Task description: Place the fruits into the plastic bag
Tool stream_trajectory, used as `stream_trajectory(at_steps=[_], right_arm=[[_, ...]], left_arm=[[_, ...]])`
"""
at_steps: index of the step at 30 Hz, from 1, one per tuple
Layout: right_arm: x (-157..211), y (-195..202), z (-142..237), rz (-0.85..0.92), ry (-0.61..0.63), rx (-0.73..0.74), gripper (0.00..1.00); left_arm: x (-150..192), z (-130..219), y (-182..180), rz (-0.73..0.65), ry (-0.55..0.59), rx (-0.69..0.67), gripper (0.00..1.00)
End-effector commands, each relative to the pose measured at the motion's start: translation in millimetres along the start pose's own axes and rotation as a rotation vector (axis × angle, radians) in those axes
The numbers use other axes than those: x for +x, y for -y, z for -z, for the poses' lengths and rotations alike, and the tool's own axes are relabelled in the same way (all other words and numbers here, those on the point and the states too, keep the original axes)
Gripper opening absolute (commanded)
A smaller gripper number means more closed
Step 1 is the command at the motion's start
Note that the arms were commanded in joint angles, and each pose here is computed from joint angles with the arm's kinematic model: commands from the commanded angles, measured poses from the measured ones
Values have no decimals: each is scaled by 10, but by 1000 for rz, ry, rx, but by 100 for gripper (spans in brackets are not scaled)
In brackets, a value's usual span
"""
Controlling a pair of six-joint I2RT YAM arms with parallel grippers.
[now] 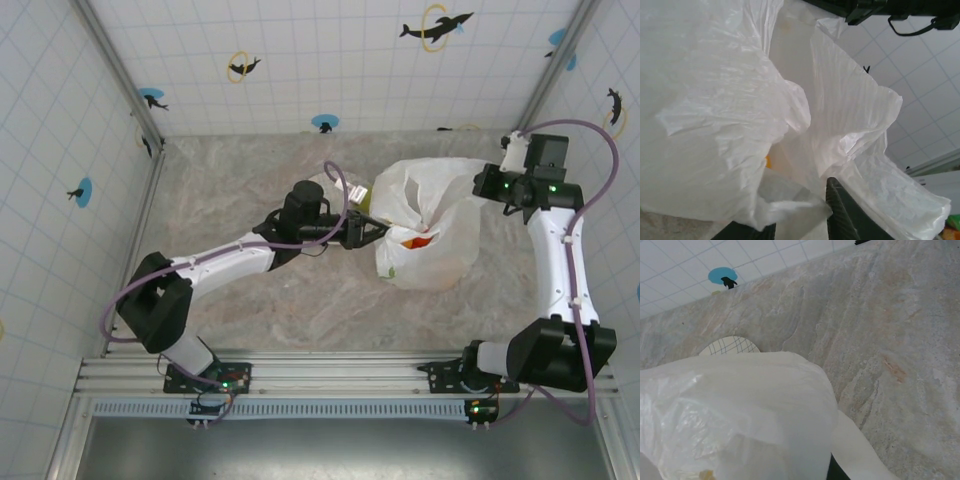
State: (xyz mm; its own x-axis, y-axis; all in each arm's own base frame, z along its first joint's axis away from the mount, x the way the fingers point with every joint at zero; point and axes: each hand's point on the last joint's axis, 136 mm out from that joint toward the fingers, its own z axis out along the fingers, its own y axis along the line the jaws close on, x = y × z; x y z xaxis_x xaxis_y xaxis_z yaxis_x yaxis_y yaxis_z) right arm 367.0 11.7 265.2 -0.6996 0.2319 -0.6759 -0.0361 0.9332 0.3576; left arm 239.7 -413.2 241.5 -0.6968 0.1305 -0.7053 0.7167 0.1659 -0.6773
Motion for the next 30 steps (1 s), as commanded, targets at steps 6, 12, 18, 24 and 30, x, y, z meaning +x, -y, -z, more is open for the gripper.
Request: stream_trajectory(at_steps=[6,12,18,24,30], right_arm=[[287,-41,-212,-44,-44,-81,0],[335,-152,-280,-26,-54,-127,0],[360,-179,-284,-12,-59,-139,0],[400,-204,-316,-14,-64,-155,0],[429,-200,-321,4,-74,-156,0]], left_arm=[[-46,98,-509,14,5,-199,61],[-181,112,-739,-25,23,-346,73],[-355,260,-961,-155,43,-584,84],[-434,187,-1052,-333,-9,-655,94],[-549,-51,-1279,-344,-41,-681,93]])
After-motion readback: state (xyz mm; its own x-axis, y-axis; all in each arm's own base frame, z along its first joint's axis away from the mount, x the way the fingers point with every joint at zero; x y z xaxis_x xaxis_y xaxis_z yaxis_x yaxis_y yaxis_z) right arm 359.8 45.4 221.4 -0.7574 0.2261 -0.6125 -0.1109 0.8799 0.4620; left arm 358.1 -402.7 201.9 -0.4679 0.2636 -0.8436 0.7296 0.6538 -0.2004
